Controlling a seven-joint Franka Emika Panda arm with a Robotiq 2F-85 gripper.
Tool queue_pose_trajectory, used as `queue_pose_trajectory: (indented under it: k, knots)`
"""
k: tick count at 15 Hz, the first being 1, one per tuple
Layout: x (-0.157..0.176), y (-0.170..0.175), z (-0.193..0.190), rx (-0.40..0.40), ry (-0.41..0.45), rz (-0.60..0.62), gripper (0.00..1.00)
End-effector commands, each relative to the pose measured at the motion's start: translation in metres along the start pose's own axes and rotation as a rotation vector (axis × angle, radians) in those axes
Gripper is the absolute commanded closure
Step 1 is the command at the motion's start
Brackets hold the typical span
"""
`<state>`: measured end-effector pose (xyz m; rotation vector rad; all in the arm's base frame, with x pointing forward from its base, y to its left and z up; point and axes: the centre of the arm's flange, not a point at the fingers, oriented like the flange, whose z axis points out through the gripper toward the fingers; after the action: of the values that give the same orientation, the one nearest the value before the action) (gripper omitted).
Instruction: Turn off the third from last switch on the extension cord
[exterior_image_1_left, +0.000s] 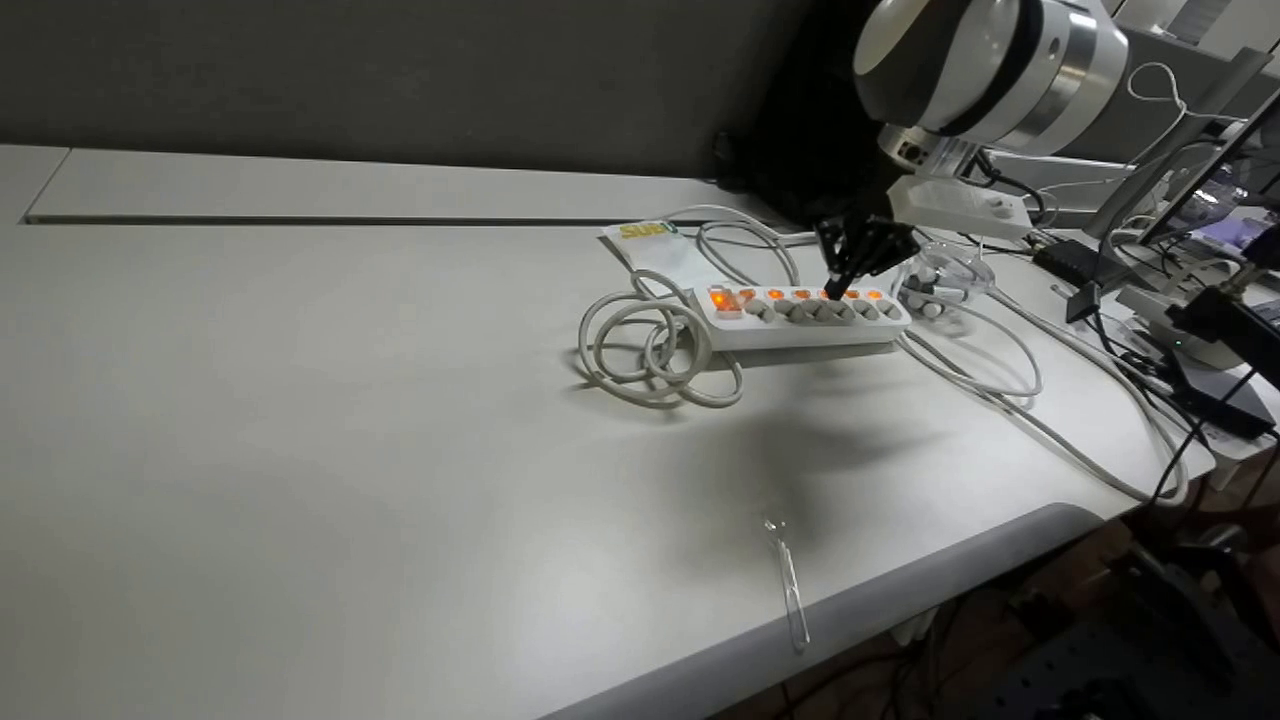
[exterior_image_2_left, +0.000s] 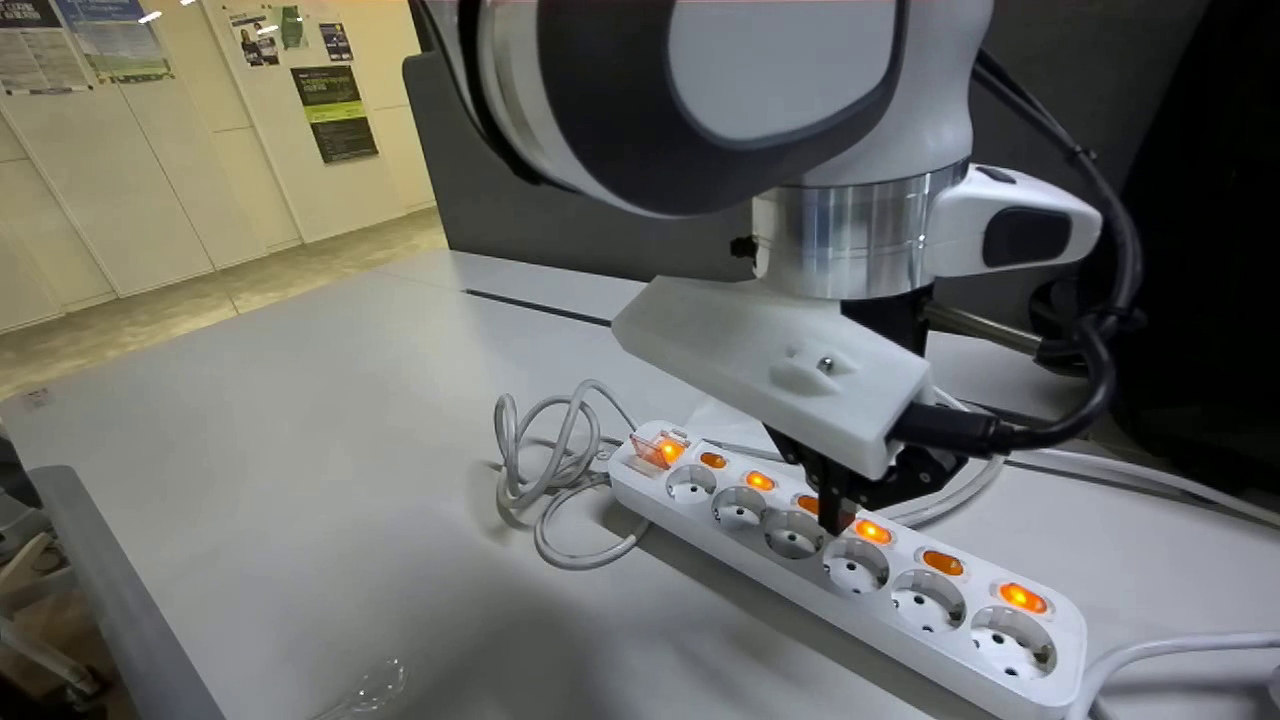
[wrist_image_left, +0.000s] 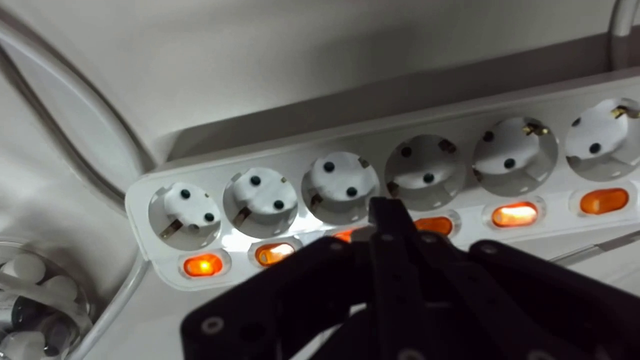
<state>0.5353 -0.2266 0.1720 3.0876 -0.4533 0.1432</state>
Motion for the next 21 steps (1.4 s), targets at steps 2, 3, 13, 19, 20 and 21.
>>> queue_pose_trajectory:
  k: [2,3,13,19,20,21]
  knots:
    - [0.009,0.008,-0.005,0.023,0.034,0.038,1.00]
    - [0.010,0.010,-0.005,0.025,0.035,0.049,1.00]
    - [0.017,0.018,0.001,0.031,0.039,0.079,1.00]
    - [0.022,0.013,0.008,0.040,0.038,0.080,1.00]
    - [0.022,0.013,0.009,0.039,0.036,0.081,1.00]
    - [0.023,0.013,0.010,0.039,0.034,0.081,1.00]
